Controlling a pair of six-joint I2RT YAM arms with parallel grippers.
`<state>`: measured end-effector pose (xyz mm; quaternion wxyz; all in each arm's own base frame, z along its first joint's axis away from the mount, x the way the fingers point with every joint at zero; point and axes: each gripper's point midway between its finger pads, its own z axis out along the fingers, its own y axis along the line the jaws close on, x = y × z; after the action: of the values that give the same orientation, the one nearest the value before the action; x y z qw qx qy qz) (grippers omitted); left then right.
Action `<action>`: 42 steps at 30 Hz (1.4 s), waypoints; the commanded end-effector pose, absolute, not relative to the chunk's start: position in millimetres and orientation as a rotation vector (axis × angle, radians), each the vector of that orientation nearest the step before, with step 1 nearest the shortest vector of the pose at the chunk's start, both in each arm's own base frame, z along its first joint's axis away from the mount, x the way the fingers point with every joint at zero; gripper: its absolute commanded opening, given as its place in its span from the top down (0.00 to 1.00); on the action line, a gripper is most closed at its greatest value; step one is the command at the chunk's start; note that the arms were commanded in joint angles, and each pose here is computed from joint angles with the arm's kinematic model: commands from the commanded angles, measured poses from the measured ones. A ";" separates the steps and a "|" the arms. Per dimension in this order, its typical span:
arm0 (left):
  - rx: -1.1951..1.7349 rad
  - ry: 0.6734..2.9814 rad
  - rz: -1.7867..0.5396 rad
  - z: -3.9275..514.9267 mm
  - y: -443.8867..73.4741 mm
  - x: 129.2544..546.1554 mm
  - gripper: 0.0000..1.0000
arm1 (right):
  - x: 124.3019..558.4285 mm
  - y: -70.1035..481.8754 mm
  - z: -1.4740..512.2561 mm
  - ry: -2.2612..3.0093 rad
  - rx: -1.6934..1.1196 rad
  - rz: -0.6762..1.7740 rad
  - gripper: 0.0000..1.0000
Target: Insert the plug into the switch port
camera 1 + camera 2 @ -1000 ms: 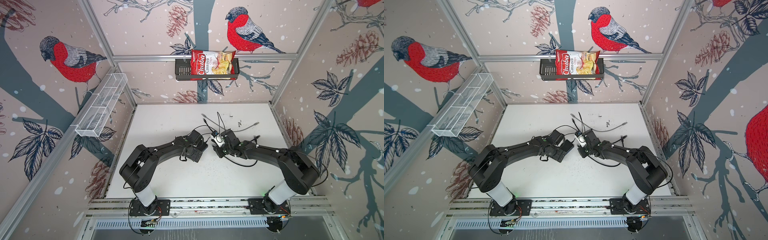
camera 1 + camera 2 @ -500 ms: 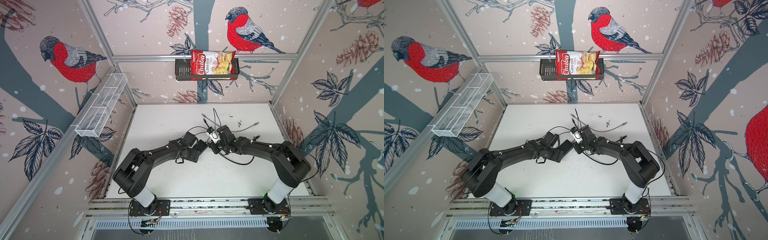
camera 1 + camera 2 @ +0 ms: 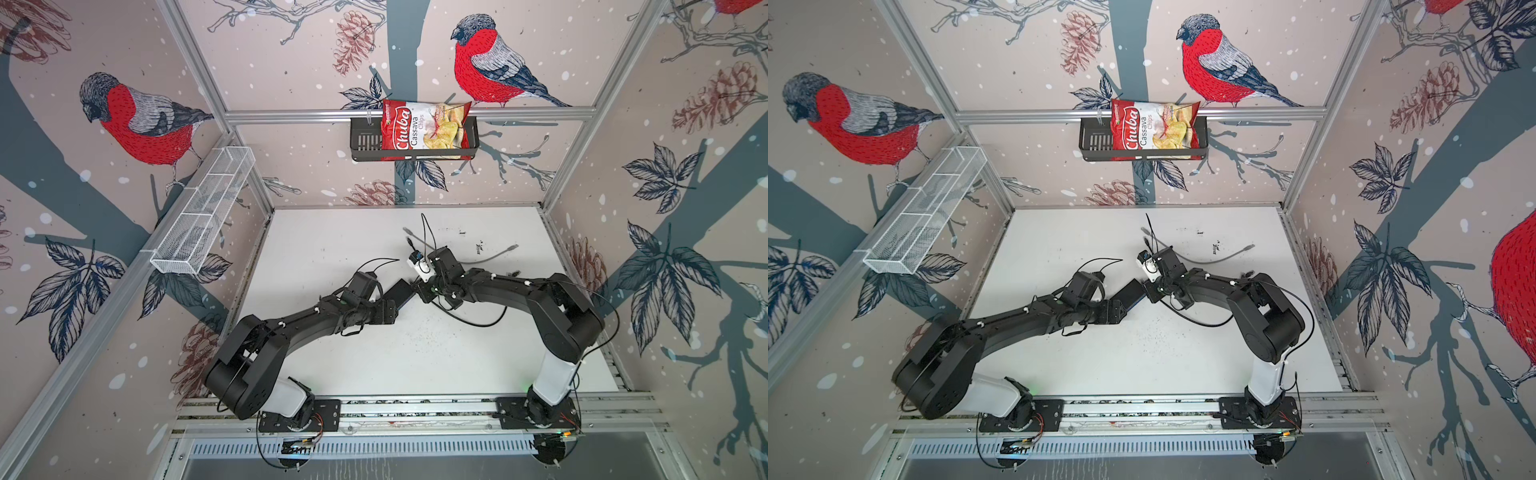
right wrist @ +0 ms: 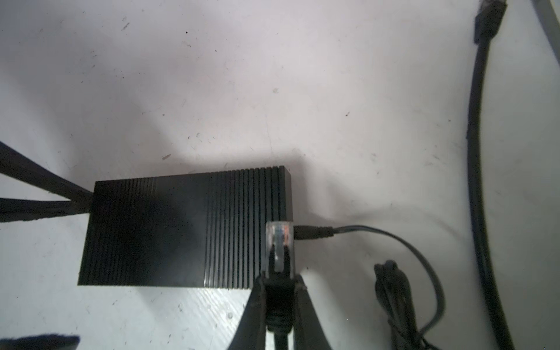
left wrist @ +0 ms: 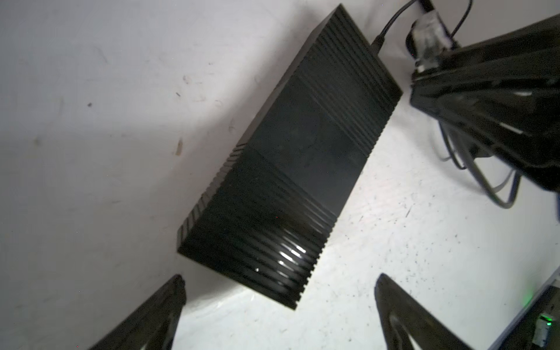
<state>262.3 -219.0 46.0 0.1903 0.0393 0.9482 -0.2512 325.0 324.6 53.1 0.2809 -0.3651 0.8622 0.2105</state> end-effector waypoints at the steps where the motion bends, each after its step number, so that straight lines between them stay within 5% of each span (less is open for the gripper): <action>1: 0.030 2.599 -0.823 57.9 -228.8 269.4 0.04 | 329.5 323.6 45.4 2.339 -0.945 0.555 0.98; 26: -0.188 2.447 -0.995 56.3 -230.8 280.5 0.04 | 315.9 303.6 -17.7 2.514 -0.919 0.513 0.99; 34: -0.046 2.576 -0.437 54.8 -191.5 291.3 0.03 | 316.1 306.3 -12.6 2.500 -0.913 0.581 0.99; 42: 0.377 2.587 -0.293 48.4 -200.6 298.2 0.03 | 317.3 307.8 -8.5 2.489 -0.916 0.600 0.99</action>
<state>303.9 -206.7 60.8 0.2684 0.0592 0.9489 -0.1553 350.0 343.4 38.8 0.3169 -0.3342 0.8447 0.2728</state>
